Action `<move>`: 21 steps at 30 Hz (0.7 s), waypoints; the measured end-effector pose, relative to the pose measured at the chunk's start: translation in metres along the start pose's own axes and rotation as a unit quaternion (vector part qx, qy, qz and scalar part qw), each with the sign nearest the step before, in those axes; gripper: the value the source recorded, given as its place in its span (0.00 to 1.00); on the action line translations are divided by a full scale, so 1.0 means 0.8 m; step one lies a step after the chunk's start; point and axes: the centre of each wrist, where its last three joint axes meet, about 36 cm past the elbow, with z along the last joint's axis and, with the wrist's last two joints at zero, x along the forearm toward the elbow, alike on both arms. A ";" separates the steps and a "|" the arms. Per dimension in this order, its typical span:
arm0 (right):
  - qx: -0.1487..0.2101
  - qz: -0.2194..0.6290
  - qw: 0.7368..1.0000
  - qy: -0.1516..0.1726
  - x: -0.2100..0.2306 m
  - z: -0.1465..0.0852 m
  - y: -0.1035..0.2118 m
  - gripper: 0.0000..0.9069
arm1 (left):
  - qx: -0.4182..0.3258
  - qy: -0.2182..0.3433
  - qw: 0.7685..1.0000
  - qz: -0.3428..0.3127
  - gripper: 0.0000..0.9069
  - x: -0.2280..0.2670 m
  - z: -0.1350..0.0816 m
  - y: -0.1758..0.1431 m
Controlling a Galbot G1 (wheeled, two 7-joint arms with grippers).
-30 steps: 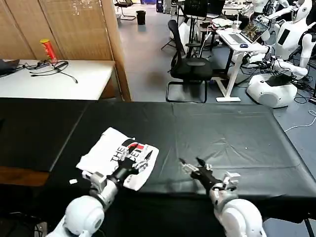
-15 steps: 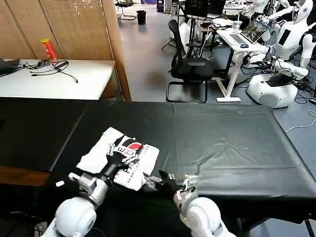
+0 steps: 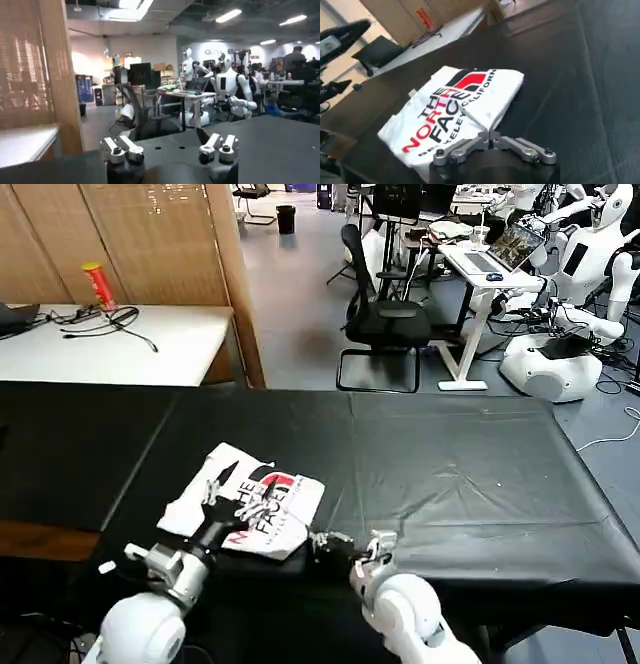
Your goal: Fold and organize the clothes.
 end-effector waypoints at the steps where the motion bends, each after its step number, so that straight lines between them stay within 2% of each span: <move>1: -0.001 0.000 1.000 -0.001 0.001 -0.003 -0.002 0.00 | 0.000 0.000 1.000 -0.001 0.97 0.001 0.000 0.000; 6: 0.000 0.016 1.000 -0.008 0.016 -0.034 -0.020 0.00 | 0.009 0.003 1.000 -0.014 0.97 0.002 0.005 0.001; 8: 0.007 0.030 1.000 -0.001 0.026 -0.049 -0.031 0.23 | 0.010 0.006 1.000 -0.018 0.97 0.002 0.008 0.002; 9: 0.012 0.039 0.999 0.003 0.031 -0.055 -0.038 0.97 | 0.011 0.007 1.000 -0.021 0.97 0.002 0.009 0.002; 12: 0.028 0.060 0.998 0.012 0.048 -0.067 -0.054 0.97 | 0.011 0.011 0.999 -0.030 0.97 0.004 0.013 0.003; 17: 0.057 0.079 0.995 0.003 0.080 -0.081 -0.076 0.97 | 0.012 0.021 0.999 -0.038 0.97 0.010 0.020 0.006; 21: 0.103 0.101 0.990 -0.001 0.105 -0.090 -0.087 0.97 | 0.018 0.022 0.999 -0.044 0.97 0.012 0.027 0.006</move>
